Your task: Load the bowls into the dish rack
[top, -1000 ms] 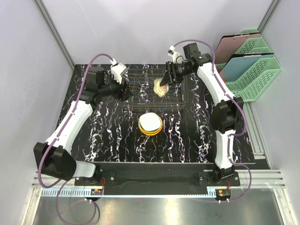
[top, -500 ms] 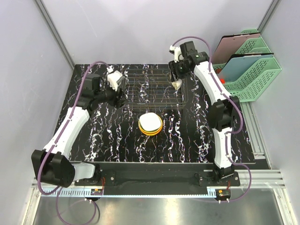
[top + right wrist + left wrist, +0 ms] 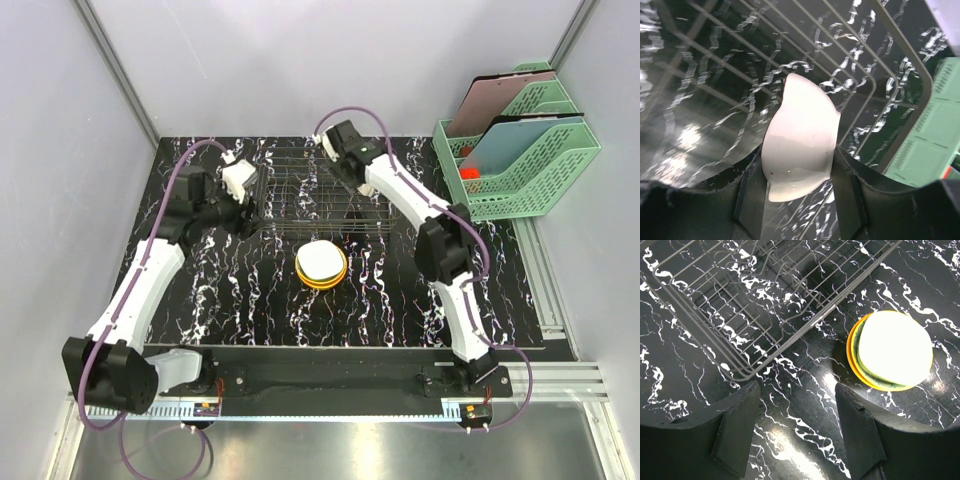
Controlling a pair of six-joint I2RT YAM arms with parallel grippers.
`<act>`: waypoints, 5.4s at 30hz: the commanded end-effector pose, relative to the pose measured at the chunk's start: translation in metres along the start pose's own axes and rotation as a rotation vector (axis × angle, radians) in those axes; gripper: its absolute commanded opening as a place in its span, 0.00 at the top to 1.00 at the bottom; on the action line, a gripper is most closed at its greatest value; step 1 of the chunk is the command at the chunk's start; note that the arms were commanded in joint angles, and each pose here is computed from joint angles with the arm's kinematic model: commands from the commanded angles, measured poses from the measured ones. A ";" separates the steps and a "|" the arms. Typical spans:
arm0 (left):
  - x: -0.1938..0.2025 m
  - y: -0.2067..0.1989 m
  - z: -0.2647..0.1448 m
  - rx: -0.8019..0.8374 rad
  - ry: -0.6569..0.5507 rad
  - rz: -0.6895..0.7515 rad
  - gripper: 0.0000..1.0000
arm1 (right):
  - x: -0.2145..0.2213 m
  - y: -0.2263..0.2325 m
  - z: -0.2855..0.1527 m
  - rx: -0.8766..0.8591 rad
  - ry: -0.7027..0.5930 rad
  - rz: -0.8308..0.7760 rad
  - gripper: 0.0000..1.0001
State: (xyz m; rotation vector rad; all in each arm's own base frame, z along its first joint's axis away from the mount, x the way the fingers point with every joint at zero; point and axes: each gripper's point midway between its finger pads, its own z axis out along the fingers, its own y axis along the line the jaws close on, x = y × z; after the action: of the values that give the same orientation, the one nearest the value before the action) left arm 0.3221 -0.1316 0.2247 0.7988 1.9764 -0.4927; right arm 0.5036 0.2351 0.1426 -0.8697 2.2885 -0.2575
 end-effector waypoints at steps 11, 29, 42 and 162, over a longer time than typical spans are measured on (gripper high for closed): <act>0.011 0.000 -0.006 -0.005 -0.005 0.041 0.35 | -0.005 -0.054 0.040 0.374 0.010 -0.136 1.00; 0.021 -0.003 -0.006 0.025 -0.004 0.059 0.34 | 0.022 -0.034 0.086 0.373 0.073 -0.231 0.51; 0.018 -0.008 -0.007 0.046 -0.017 0.059 0.33 | 0.031 -0.007 0.070 0.299 0.067 -0.254 0.12; -0.006 -0.108 0.084 0.379 0.195 0.073 1.00 | 0.032 -0.009 -0.146 -0.328 -0.221 0.182 0.00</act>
State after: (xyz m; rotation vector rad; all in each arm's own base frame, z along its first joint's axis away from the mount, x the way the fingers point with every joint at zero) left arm 0.2943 -0.2500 0.1368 1.1928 2.2292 -0.7376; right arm 0.4134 0.1767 0.2394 -0.7920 2.1788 0.0485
